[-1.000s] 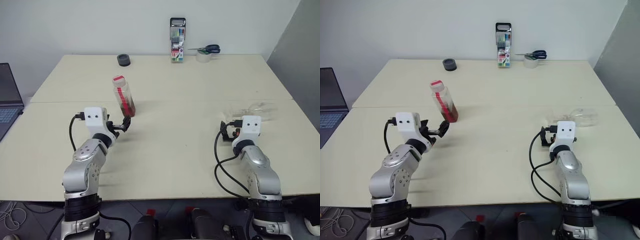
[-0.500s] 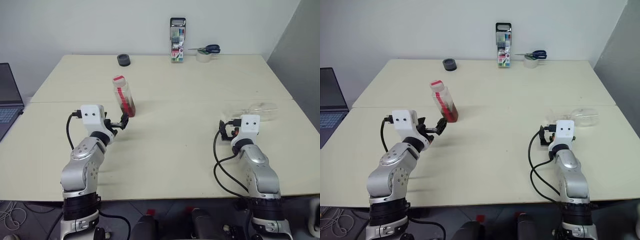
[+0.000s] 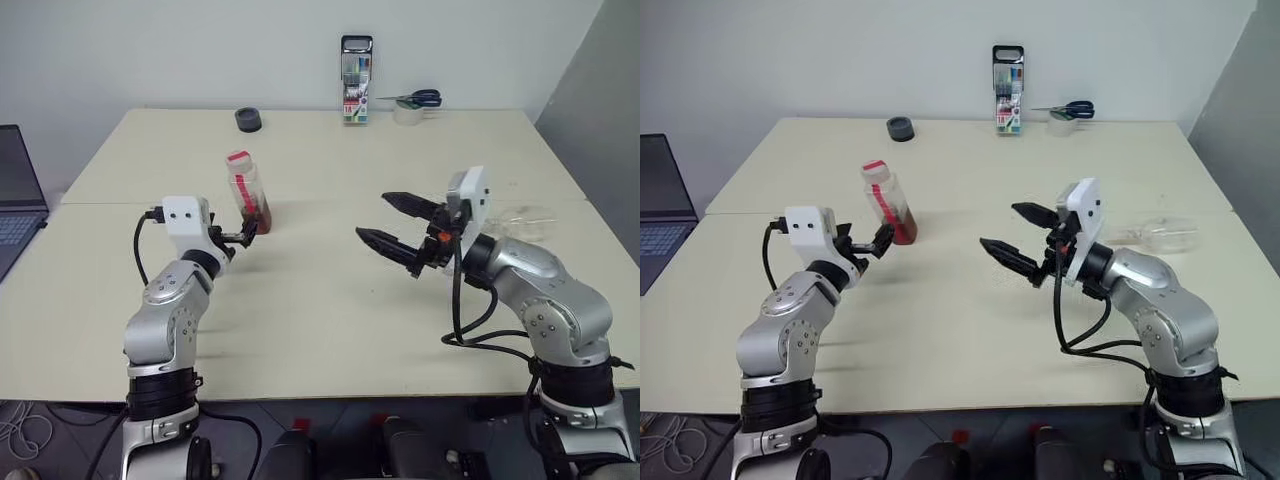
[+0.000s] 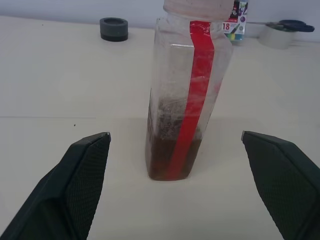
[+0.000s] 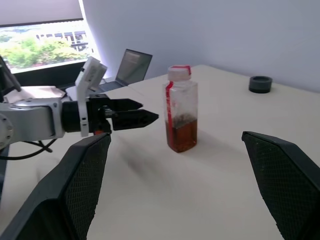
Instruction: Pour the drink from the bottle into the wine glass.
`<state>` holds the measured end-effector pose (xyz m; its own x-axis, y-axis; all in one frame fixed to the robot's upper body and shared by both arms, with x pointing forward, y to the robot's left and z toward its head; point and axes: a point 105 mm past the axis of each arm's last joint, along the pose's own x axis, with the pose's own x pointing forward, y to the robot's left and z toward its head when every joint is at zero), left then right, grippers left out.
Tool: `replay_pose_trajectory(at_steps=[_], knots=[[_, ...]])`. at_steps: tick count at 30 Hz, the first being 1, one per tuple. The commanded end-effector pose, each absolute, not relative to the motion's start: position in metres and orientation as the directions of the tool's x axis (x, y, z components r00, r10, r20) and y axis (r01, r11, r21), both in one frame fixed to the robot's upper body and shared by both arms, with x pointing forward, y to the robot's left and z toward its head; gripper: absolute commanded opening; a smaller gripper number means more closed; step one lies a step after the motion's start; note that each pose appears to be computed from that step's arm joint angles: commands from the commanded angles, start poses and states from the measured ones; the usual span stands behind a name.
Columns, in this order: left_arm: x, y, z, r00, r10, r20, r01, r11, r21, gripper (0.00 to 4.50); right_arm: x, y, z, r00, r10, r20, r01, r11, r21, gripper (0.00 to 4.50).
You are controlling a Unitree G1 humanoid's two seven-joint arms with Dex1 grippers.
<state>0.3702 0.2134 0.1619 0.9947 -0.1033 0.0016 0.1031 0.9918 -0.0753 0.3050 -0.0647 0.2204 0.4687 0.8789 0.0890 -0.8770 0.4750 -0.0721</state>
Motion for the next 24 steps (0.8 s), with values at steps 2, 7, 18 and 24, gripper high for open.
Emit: replay_pose_trajectory(at_steps=[2, 7, 18, 24], knots=[[0.376, 0.210, 0.185, 0.989, -0.128, 0.079, 0.132, 0.991, -0.039, 4.48, 0.310, -0.056, 0.226, 0.458, 0.880, 0.126, -0.874, 0.472, -0.118, 4.50], [0.385, 0.207, 0.192, 0.984, -0.142, 0.104, 0.145, 0.989, -0.025, 4.48, 0.312, -0.053, 0.224, 0.465, 0.873, 0.146, -0.868, 0.482, -0.121, 4.50], [0.417, 0.197, 0.198, 0.977, -0.165, 0.133, 0.167, 0.986, -0.002, 4.48, 0.312, -0.054, 0.223, 0.508, 0.843, 0.175, -0.844, 0.528, -0.094, 4.50], [0.431, 0.195, 0.196, 0.976, -0.165, 0.144, 0.168, 0.986, -0.008, 4.48, 0.309, -0.056, 0.225, 0.526, 0.831, 0.183, -0.834, 0.546, -0.081, 4.50]])
